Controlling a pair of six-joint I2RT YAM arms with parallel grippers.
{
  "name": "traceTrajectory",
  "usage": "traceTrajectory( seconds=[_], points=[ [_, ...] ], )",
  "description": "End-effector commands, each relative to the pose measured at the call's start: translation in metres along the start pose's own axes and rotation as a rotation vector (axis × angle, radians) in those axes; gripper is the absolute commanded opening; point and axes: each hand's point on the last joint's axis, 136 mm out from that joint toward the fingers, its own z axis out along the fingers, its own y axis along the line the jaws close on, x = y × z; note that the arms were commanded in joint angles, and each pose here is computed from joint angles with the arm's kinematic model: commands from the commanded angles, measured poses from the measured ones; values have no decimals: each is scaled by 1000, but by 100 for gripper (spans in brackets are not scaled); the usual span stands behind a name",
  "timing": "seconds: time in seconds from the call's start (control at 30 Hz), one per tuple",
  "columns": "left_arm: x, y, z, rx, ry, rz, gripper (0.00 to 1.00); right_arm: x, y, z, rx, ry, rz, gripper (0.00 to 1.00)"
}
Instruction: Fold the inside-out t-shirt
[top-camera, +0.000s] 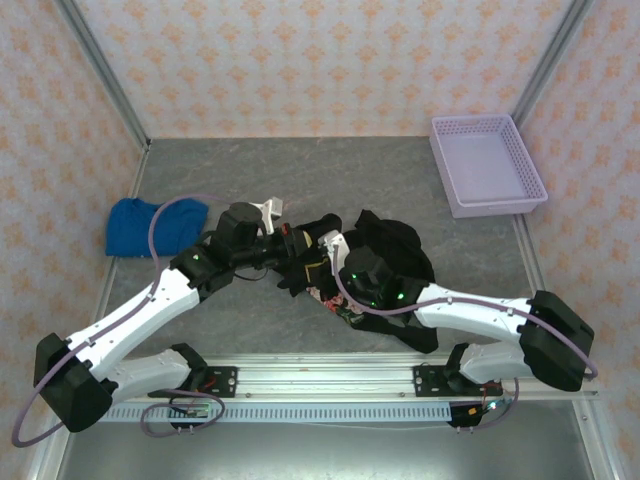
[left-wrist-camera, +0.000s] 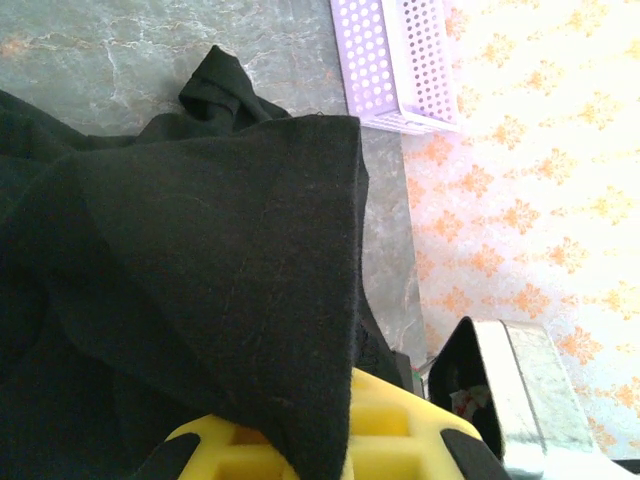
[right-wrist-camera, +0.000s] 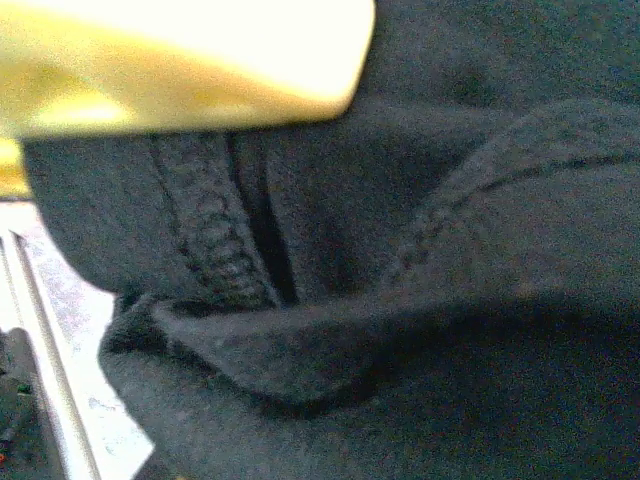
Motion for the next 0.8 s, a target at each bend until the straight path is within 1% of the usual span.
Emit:
traceTrajectory(
  seconds=[0.0, 0.27, 0.43, 0.53, 0.63, 0.73, 0.77],
  points=[
    [-19, -16, -10, 34, -61, 14, 0, 0, -10, -5, 57, -33, -11, 0],
    [-17, -12, -21, 12, -8, 16, 0, 16, -36, -15, 187, 25, -48, 0],
    [-17, -12, -26, 27, 15, -8, 0, 27, -48, -14, 255, 85, -85, 0],
    [-19, -15, -25, 55, 12, -33, 0, 32, -46, -8, 245, 123, -99, 0],
    [-20, -15, -23, 72, 3, -52, 0, 31, -41, -6, 217, 115, -90, 0],
    [-16, -4, -26, 9, 15, -4, 0, 24, -39, -13, 207, 91, -89, 2],
    [-14, 2, -27, -21, 22, 25, 0, 20, -35, -17, 193, 86, -91, 5]
  ],
)
